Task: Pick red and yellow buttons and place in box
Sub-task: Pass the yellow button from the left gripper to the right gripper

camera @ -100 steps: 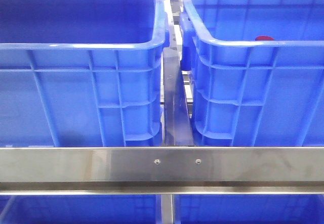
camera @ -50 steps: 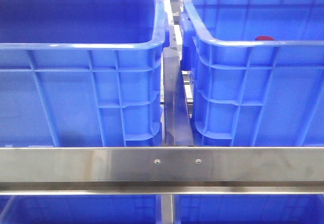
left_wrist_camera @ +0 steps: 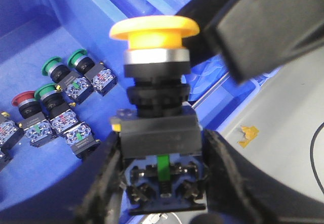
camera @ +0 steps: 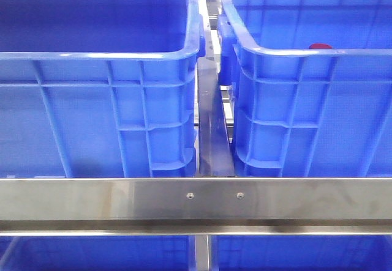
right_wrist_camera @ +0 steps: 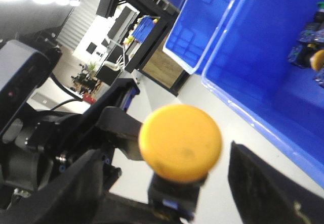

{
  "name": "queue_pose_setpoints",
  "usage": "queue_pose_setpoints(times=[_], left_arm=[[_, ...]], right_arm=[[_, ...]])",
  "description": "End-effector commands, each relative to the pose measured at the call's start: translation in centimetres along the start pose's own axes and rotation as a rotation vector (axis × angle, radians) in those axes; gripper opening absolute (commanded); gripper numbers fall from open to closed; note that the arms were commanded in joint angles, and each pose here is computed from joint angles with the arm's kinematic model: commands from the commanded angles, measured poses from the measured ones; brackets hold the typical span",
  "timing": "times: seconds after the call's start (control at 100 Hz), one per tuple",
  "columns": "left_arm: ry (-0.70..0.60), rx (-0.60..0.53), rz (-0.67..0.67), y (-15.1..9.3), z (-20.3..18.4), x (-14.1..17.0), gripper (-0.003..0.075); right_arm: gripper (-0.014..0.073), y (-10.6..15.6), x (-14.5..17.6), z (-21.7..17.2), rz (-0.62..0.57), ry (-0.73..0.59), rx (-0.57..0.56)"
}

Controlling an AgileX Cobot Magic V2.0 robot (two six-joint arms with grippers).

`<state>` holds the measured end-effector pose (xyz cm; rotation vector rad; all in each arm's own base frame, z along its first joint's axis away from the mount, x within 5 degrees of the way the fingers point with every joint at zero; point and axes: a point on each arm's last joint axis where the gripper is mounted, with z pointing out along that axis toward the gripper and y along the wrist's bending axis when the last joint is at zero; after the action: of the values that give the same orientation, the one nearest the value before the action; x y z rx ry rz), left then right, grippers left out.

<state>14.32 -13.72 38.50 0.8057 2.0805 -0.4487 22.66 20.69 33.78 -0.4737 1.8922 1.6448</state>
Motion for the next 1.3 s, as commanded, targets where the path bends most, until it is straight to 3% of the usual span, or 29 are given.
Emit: queue_pose_setpoints(times=[0.0,0.15,0.37,0.5,0.59,0.7,0.81,1.02,1.29], left_arm=[[-0.103,0.014,-0.009,-0.2,-0.9,-1.3,-0.0019],[-0.103,0.014,-0.009,-0.2,-0.9,-1.3,-0.0019],[-0.101,0.014,-0.009,-0.2,-0.9,-1.2,-0.0019],[-0.099,0.014,-0.009,-0.2,-0.9,-1.2,0.0001],[-0.099,0.014,-0.009,-0.2,-0.9,-1.2,0.0127],[-0.099,0.014,-0.010,-0.2,-0.9,-1.2,0.0399],[-0.080,0.006,-0.005,-0.1,-0.9,-1.0,0.0542],[-0.110,-0.031,-0.023,0.2,-2.0,-1.0,0.0547],[-0.195,-0.241,-0.105,2.2,-5.6,-0.4,0.0547]], right_arm=[[0.0540,2.6,-2.0,-0.1,0.035,-0.106,-0.132],[0.0517,2.7,-2.6,0.3,0.024,-0.110,-0.141],[0.0278,2.5,-2.5,0.5,0.031,-0.097,-0.152],[0.0236,2.6,-2.5,0.5,0.030,-0.093,-0.161],[0.0236,2.6,-2.4,0.5,0.030,-0.091,-0.164],[0.0236,2.6,-2.4,0.5,0.030,-0.090,-0.167],[0.0236,2.6,-2.4,0.5,0.030,-0.090,-0.166],[0.0236,1.8,-3.4,-0.5,0.021,-0.130,-0.135],[0.0236,0.0,-5.6,-3.5,-0.017,-0.225,-0.076]])
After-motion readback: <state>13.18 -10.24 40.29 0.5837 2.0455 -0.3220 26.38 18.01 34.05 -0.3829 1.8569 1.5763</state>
